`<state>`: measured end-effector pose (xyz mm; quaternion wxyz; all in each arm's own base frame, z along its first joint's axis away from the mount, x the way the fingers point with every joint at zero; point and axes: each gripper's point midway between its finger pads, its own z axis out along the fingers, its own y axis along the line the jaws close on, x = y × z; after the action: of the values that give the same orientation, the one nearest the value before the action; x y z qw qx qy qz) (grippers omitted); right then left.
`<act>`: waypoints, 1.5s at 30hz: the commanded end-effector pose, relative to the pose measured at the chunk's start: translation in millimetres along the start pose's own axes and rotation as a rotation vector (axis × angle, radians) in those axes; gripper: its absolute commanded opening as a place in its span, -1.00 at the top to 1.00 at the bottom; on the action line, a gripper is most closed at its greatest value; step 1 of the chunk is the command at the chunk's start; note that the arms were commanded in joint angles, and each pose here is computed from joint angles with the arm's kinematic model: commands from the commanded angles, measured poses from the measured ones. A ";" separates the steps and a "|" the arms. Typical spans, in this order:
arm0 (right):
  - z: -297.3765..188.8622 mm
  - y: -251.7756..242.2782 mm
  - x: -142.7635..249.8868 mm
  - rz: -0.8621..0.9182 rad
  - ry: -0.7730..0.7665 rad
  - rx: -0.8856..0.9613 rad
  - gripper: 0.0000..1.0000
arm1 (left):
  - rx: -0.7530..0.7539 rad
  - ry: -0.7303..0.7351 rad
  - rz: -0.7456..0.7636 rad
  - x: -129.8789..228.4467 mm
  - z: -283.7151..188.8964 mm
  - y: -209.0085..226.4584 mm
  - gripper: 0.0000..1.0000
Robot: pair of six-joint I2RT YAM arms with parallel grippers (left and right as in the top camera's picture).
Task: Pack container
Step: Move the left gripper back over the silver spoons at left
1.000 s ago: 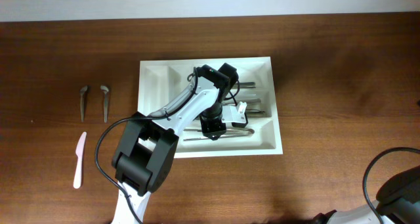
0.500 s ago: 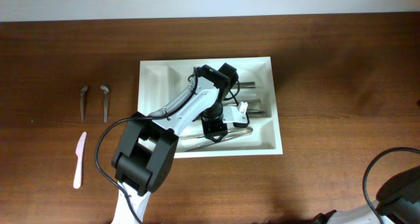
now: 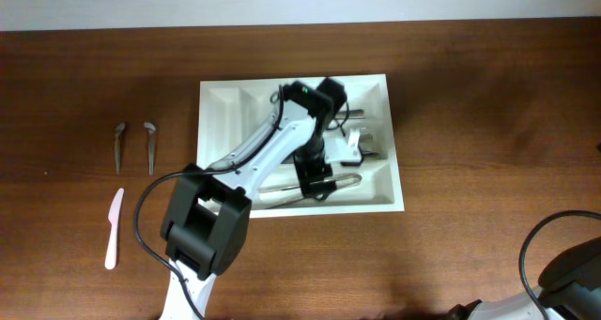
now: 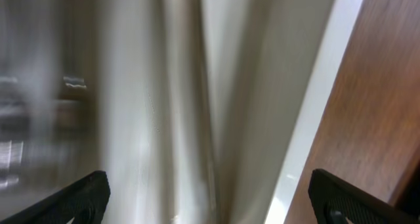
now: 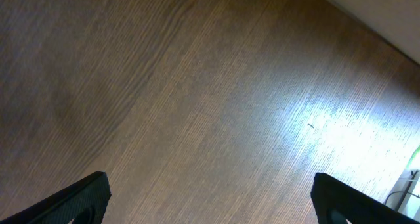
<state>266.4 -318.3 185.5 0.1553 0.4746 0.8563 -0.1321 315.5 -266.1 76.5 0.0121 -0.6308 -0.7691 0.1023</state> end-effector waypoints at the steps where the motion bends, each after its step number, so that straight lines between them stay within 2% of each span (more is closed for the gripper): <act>1: 2.9 -1.9 2.0 0.005 0.008 0.007 -0.97 | -0.093 -0.072 -0.021 -15.6 -49.4 8.3 -0.99; 6: 2.9 -1.9 2.0 0.005 0.008 0.007 -0.97 | -0.203 -0.070 -0.089 -12.8 -96.5 18.8 -0.98; 16: 2.9 -1.9 2.0 0.005 0.008 0.007 -0.97 | -0.265 -0.193 -0.195 1.7 -170.3 29.0 -0.99; 20: 2.9 -1.9 2.0 0.005 0.008 0.007 -0.97 | -0.324 -0.274 -0.403 21.6 -195.7 58.9 -0.99; 24: 2.9 -1.9 2.0 0.005 0.008 0.007 -0.97 | -0.415 -0.350 -0.824 73.6 -216.9 110.9 -0.99; 28: 2.8 -1.9 2.0 0.005 0.007 0.007 -0.97 | -0.417 -0.395 -0.995 117.1 -227.1 134.7 -0.98; 36: 2.8 -1.8 1.9 0.005 0.007 0.007 -0.97 | -0.461 -0.365 -1.099 183.0 -233.2 155.9 -0.99; 45: 2.9 -1.9 1.9 0.005 0.007 0.007 -0.97 | -0.391 -0.257 -1.248 238.0 -181.3 170.4 -0.98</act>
<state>266.4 -318.3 185.2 0.1548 0.4746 0.8564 -0.1319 465.4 10.3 208.2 -0.1511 -0.0629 -0.9864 0.0133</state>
